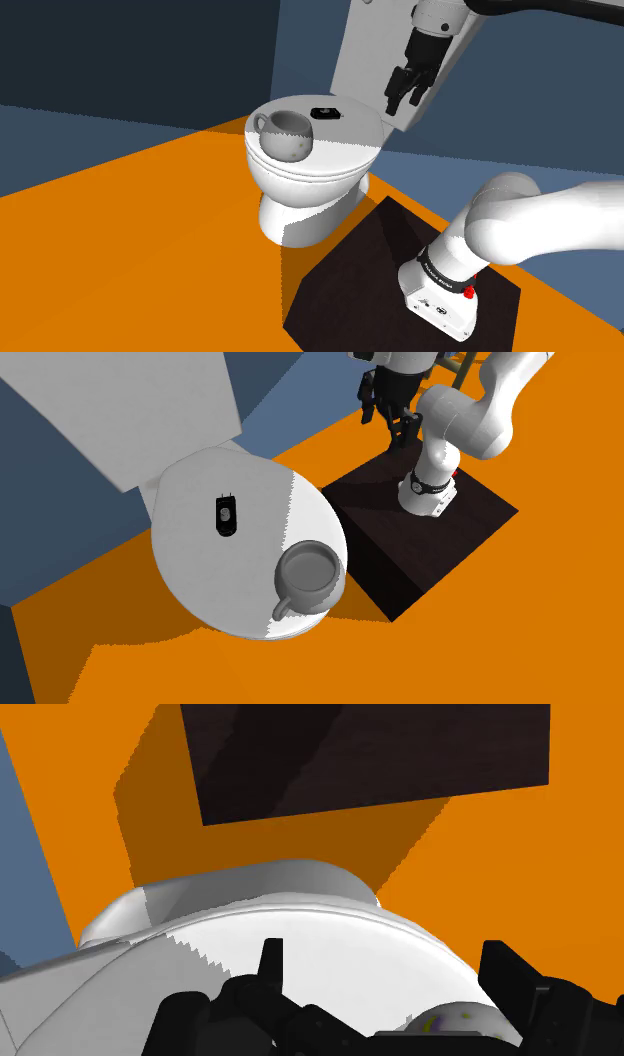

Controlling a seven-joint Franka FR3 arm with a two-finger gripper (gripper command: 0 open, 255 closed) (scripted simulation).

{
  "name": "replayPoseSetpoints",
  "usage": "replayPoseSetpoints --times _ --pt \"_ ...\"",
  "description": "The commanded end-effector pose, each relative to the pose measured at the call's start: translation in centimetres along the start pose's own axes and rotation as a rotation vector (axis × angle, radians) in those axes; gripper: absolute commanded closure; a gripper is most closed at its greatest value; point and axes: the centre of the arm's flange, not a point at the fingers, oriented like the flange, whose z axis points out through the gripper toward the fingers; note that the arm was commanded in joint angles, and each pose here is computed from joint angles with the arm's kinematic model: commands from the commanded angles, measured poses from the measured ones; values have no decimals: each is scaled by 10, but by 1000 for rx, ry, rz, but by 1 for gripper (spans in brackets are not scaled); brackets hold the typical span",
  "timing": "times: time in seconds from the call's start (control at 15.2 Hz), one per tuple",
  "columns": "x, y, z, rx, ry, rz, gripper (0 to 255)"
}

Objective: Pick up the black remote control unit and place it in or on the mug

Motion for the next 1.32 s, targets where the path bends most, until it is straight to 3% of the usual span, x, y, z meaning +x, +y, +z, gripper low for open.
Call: replayPoseSetpoints --times 0.0,0.66,1.25 --pt "0 0 0 0 0 0 0" --pt "79 89 60 37 37 -326 0" --pt "172 141 113 71 71 -620 0"
